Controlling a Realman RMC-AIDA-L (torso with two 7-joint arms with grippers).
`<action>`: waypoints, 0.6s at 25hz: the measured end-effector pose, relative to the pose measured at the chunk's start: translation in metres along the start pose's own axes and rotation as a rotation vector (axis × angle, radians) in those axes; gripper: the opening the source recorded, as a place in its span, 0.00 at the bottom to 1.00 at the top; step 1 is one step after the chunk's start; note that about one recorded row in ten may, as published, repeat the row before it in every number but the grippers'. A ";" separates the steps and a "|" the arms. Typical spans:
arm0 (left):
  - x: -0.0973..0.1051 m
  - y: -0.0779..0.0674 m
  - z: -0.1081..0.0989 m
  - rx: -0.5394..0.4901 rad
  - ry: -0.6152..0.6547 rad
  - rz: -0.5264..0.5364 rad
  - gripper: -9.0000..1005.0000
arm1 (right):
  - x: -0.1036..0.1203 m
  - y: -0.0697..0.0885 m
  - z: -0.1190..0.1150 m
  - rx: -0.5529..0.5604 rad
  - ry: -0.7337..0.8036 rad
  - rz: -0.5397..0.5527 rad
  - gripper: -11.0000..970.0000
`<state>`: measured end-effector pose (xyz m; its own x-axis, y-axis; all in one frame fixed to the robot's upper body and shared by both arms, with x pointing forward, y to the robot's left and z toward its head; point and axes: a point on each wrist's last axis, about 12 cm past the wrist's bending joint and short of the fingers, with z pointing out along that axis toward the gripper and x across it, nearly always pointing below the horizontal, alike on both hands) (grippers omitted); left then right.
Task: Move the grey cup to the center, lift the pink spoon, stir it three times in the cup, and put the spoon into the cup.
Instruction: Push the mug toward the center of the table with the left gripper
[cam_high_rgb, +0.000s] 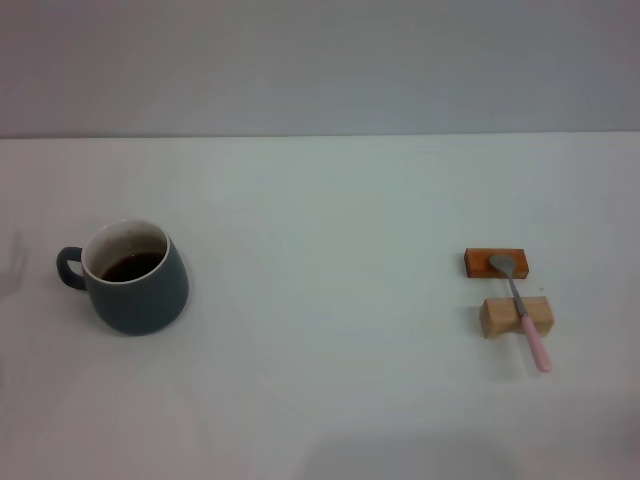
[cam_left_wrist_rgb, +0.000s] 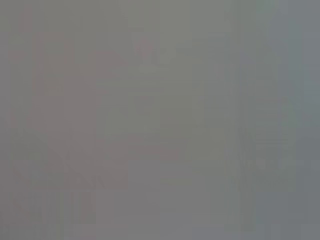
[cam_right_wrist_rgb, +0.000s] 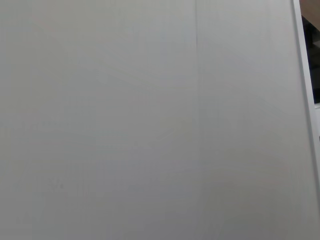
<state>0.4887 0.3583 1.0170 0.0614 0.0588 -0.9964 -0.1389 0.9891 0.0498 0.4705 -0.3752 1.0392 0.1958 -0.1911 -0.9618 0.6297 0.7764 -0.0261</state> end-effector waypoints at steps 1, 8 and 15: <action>0.001 -0.001 -0.001 0.010 0.006 -0.001 0.78 | 0.000 0.000 0.000 0.000 -0.001 0.001 0.78; 0.015 -0.021 -0.011 0.150 0.105 -0.021 0.59 | -0.002 0.001 0.001 0.003 -0.015 0.005 0.78; 0.020 -0.032 -0.014 0.203 0.139 -0.017 0.32 | -0.003 -0.002 -0.001 0.009 -0.024 0.001 0.78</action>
<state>0.4804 0.3263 0.9947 -0.0768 0.0367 -0.9964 0.0630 0.9975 0.0319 0.4684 -0.3757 1.0418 0.2144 -0.2043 -0.9551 0.6362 0.7712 -0.0222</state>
